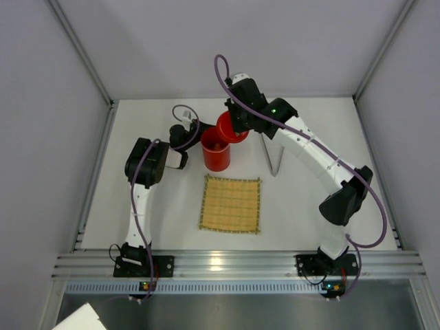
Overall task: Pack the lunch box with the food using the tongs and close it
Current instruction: Move the packing box to the center of the board, then close the box lid on the packing box.
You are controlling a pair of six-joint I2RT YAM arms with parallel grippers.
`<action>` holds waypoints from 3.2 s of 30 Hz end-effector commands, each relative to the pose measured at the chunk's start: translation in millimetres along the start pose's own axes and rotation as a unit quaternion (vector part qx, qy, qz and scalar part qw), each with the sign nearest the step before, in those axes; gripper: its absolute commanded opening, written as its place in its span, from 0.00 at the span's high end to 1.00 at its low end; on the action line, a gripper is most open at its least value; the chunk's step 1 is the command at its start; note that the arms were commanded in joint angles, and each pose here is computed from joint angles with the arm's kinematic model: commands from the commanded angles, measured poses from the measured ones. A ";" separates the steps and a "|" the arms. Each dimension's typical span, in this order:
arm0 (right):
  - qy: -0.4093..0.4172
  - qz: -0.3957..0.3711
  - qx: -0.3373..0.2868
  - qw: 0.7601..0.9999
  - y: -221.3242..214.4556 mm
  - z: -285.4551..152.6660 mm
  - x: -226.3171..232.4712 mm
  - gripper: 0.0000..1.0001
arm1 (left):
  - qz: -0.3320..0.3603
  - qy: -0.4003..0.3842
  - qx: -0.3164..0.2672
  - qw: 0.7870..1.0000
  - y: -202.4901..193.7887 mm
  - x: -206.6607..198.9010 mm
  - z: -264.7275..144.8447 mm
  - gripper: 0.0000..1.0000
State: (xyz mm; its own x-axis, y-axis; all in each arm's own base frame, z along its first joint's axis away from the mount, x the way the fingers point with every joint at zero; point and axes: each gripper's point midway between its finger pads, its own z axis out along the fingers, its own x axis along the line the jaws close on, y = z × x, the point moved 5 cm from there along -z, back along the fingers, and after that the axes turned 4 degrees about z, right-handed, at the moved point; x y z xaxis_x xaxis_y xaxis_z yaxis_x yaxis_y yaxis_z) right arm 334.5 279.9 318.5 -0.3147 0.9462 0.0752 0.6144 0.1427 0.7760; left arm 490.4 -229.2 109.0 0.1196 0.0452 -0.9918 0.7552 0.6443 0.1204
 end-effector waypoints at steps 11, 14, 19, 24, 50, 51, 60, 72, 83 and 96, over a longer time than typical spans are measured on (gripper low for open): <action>0.003 -0.018 0.051 0.999 -3.5 21.5 6.1 0.95 | 0.011 -0.052 0.033 0.998 -61.3 -7.4 -28.5 0.99; -0.002 -0.030 0.074 0.997 -12.2 23.4 4.3 0.95 | 0.009 -0.054 0.043 0.998 -71.9 -4.6 -26.9 1.00; 0.004 -0.042 0.100 0.994 -25.5 14.7 4.4 0.96 | 0.011 -0.046 0.045 0.998 -76.4 0.3 -27.0 1.00; 0.029 -0.051 0.106 0.993 -30.7 6.5 15.6 0.96 | 0.018 -0.047 0.047 0.998 -75.9 -5.4 -25.2 1.00; 0.035 -0.081 0.166 0.982 -53.4 35.9 29.0 0.95 | 0.122 0.114 -0.028 0.986 -5.9 -40.6 -55.0 1.00; 0.033 -0.082 0.169 0.982 -54.5 37.6 28.9 0.95 | 0.120 0.114 -0.032 0.986 -2.0 -43.2 -57.8 1.00; 0.022 -0.090 0.176 0.980 -52.8 39.6 27.9 0.95 | 0.112 0.127 -0.029 0.985 4.6 -45.7 -67.5 1.00; 0.020 -0.111 0.183 0.977 -56.3 42.7 29.7 0.94 | 0.107 0.133 -0.020 0.985 2.9 -36.5 -67.8 1.00; 0.001 -0.133 0.188 0.973 -62.5 51.2 29.4 0.92 | 0.107 0.135 -0.016 0.985 1.4 -33.9 -68.7 1.00; 0.001 -0.144 0.197 0.970 -68.3 63.8 32.1 0.80 | 0.103 0.137 -0.013 0.985 -2.1 -28.8 -71.7 1.00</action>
State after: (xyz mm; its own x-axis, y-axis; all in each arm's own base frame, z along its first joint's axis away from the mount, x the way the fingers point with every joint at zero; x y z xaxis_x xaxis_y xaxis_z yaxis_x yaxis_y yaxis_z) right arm 332.4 315.8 234.5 -0.4940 0.8665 -0.0715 0.7363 0.4606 0.4957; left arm 441.7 -177.8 121.8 0.0296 0.3798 -0.9246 0.7248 0.6288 0.2815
